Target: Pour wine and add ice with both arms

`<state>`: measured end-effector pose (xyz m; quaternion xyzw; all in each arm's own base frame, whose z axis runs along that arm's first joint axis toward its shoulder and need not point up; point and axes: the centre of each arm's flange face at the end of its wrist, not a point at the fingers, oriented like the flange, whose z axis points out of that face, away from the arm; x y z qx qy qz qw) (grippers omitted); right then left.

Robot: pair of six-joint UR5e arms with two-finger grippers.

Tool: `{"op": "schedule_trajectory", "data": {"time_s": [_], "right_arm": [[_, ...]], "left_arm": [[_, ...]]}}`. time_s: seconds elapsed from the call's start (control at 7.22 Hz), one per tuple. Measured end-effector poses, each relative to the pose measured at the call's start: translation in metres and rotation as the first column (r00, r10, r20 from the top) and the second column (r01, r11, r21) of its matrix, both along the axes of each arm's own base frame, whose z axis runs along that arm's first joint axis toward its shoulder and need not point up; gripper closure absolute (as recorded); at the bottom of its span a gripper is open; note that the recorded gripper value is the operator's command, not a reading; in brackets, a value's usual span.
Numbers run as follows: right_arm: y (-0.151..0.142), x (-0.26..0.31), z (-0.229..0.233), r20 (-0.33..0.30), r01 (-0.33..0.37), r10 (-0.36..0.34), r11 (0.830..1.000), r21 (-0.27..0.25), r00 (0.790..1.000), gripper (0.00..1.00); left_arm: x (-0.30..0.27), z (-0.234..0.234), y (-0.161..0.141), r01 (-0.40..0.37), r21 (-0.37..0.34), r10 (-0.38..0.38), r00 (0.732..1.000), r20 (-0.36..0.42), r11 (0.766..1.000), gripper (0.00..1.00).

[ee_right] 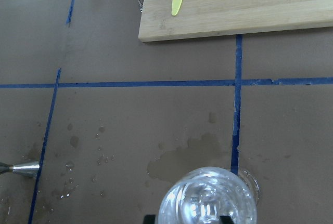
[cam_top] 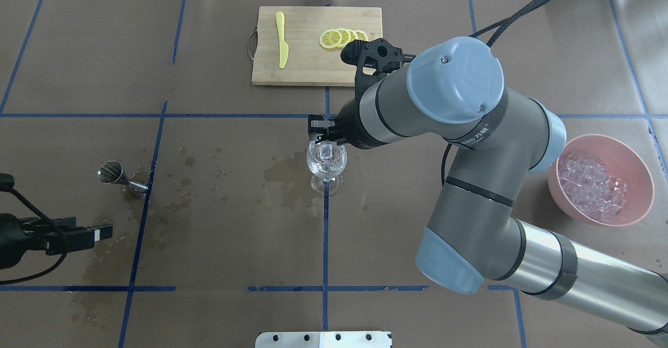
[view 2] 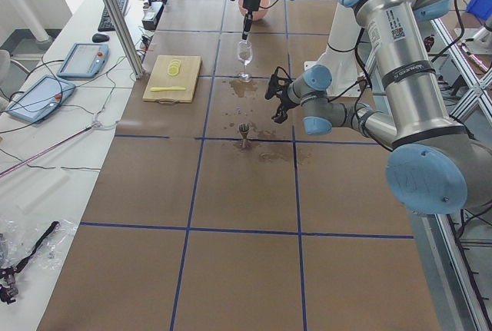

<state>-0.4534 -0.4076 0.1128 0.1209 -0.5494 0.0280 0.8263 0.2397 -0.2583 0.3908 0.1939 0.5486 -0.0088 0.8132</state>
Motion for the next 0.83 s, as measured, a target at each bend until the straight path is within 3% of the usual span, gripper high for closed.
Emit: {"op": "schedule_trajectory", "data": {"time_s": [0.28, 0.55, 0.83], "right_arm": [[-0.001, 0.003, -0.001, 0.001, -0.007, 0.007, 1.000, 0.004, 1.000, 0.00], [-0.009, 0.019, -0.001, -0.022, -0.021, 0.021, 1.000, -0.004, 1.000, 0.00], [-0.030, 0.044, 0.012, -0.081, -0.039, 0.038, 0.999, -0.011, 0.996, 0.00]], "left_arm": [[-0.009, -0.009, -0.018, -0.023, -0.025, 0.023, 1.000, 0.012, 0.999, 0.00], [-0.031, -0.007, -0.040, -0.028, 0.033, 0.025, 0.997, 0.075, 0.999, 0.00], [-0.051, -0.018, -0.080, -0.007, 0.104, -0.011, 0.985, 0.174, 0.995, 0.00]]}}
